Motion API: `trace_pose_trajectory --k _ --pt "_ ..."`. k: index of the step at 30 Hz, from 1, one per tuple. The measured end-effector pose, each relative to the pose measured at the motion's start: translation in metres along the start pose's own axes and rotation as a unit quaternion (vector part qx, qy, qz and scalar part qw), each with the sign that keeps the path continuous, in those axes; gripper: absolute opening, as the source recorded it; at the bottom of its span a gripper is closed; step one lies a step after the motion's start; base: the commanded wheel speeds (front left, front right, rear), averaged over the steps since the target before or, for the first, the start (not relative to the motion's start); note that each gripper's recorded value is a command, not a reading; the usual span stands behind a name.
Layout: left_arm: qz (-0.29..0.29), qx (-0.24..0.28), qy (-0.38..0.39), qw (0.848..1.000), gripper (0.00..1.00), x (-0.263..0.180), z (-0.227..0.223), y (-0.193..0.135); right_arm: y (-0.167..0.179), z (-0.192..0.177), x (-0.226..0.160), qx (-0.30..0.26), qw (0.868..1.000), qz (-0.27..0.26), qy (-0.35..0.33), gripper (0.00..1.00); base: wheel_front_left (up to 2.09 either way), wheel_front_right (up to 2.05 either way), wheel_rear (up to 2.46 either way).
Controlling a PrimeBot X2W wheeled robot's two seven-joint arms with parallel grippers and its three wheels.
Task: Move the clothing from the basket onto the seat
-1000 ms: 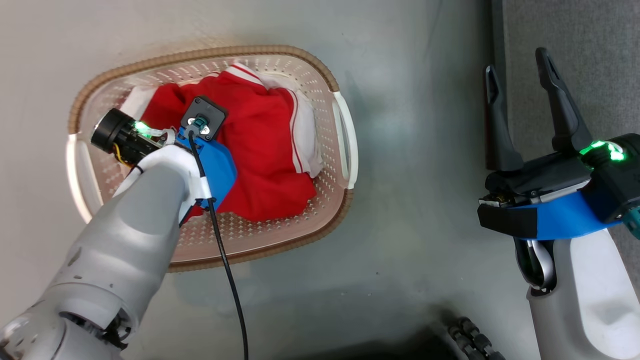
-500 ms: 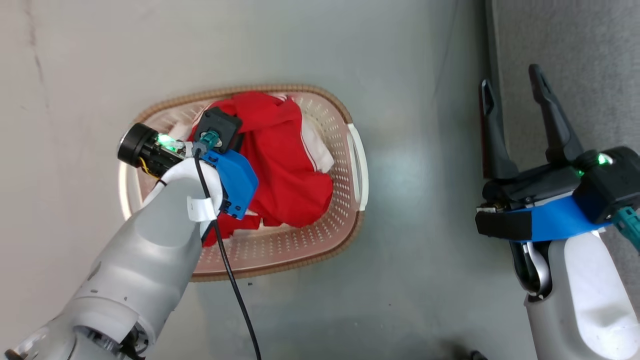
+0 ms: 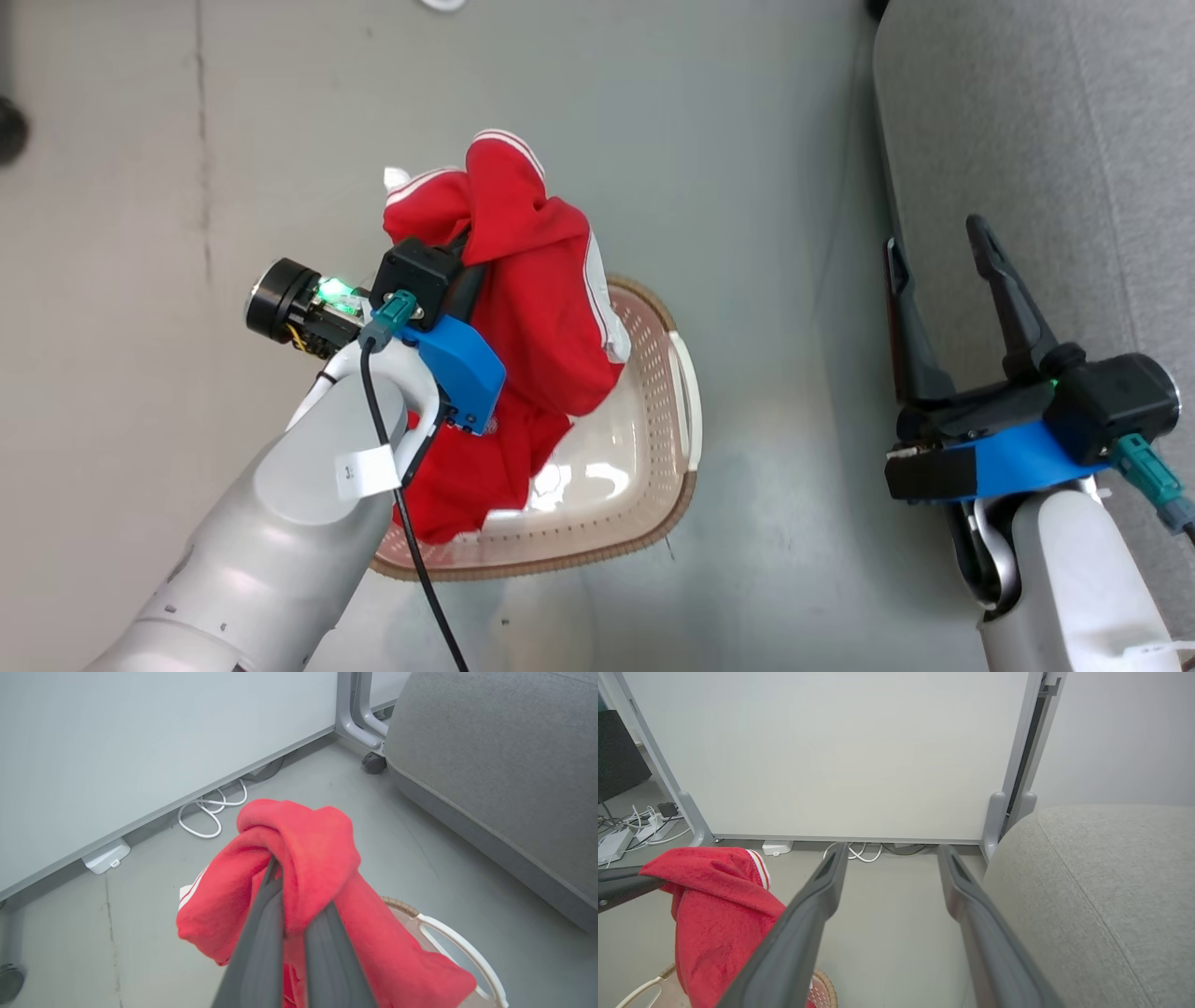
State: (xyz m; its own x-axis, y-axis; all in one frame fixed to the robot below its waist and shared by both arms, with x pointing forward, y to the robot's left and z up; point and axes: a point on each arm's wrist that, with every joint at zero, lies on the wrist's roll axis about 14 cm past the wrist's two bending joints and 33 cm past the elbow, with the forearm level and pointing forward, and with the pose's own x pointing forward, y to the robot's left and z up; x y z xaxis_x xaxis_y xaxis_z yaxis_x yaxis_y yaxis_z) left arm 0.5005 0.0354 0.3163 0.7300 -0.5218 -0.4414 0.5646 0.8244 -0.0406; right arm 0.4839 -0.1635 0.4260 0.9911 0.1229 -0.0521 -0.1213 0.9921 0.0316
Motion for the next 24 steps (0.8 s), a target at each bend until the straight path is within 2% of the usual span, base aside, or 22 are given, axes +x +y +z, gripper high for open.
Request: trace_pose_trajectory --k 6,17,24 --pt "0.015 0.022 -0.069 0.997 0.00 -0.023 0.057 0.001 0.006 0.028 -0.016 0.001 1.000 0.004 -0.025 1.00 0.00 0.00 0.00" --pt "-0.003 0.070 -0.177 0.982 0.00 -0.066 0.154 -0.029 0.013 0.058 -0.056 0.005 0.999 0.003 -0.049 1.00 0.00 0.00 0.00" --pt "-0.022 0.094 -0.203 0.974 0.00 -0.095 0.176 -0.057 0.009 0.075 -0.085 0.010 0.997 -0.008 -0.070 1.00 0.00 0.00 0.00"
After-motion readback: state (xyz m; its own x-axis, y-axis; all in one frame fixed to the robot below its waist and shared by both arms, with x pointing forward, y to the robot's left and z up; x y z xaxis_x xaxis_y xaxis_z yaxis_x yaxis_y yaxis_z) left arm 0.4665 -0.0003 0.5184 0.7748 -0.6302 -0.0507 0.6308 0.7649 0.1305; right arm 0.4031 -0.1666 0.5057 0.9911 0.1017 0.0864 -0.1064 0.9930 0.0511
